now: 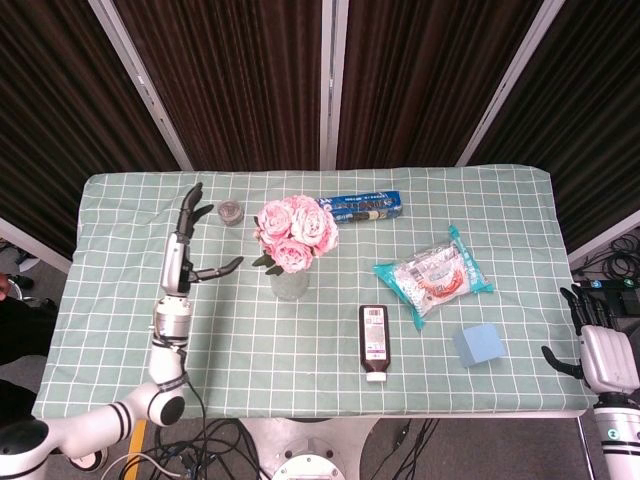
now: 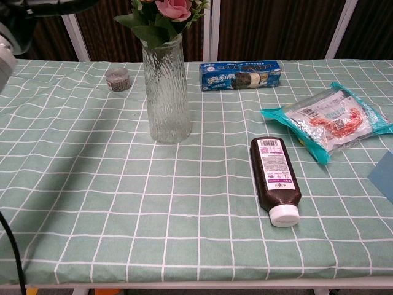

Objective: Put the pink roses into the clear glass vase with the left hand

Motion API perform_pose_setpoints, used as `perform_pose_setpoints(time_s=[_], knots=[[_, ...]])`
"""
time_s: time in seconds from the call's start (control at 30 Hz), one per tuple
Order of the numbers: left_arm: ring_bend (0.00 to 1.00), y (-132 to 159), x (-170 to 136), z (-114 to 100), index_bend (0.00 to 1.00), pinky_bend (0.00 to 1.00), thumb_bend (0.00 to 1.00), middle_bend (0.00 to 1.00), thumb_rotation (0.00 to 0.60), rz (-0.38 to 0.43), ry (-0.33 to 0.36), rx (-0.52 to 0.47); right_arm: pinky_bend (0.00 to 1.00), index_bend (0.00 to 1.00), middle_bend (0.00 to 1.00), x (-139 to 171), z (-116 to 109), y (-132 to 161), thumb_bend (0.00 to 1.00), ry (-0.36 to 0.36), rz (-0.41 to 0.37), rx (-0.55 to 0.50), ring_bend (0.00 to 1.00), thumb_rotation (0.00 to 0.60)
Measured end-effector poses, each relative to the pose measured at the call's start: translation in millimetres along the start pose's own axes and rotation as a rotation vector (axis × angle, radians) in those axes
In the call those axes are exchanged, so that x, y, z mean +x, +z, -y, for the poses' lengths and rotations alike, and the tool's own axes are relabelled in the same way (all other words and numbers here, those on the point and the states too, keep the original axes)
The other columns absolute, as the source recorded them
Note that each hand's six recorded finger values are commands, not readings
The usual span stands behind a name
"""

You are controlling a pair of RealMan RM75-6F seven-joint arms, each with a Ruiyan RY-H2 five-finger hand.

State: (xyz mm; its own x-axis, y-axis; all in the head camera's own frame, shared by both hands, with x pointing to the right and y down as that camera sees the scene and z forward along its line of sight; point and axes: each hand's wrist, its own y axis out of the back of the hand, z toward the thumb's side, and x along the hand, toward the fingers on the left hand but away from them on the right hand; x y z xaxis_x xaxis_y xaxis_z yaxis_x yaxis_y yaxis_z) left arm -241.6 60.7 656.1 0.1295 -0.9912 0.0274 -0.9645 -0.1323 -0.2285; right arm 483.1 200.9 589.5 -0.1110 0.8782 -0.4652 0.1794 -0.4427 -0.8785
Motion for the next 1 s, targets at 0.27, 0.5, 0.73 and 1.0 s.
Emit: perform_pose_setpoints(time_s=[0.27, 0.5, 0.73, 1.0], knots=[[0.00, -19, -17, -74, 0.06, 0.17, 0.12, 0.00, 0.600, -0.039, 0.014, 0.320, 0.00, 0.00, 0.00, 4, -6, -1, 0.17, -0.024, -0.009, -0.007, 0.00, 0.600], [0.00, -32, -61, -129, 0.18, 0.20, 0.13, 0.01, 0.600, -0.115, -0.116, 0.785, 0.00, 0.00, 0.00, 6, -9, -3, 0.17, -0.042, -0.028, -0.019, 0.00, 0.600], [0.00, -37, -129, -163, 0.16, 0.21, 0.14, 0.02, 0.600, -0.227, -0.252, 1.228, 0.00, 0.00, 0.00, 8, -7, 0, 0.17, -0.080, -0.052, 0.029, 0.00, 0.600], [0.00, -20, -201, -197, 0.16, 0.21, 0.14, 0.03, 0.600, -0.343, -0.257, 1.352, 0.00, 0.00, 0.00, 12, 6, 7, 0.17, -0.106, -0.093, 0.063, 0.00, 0.600]])
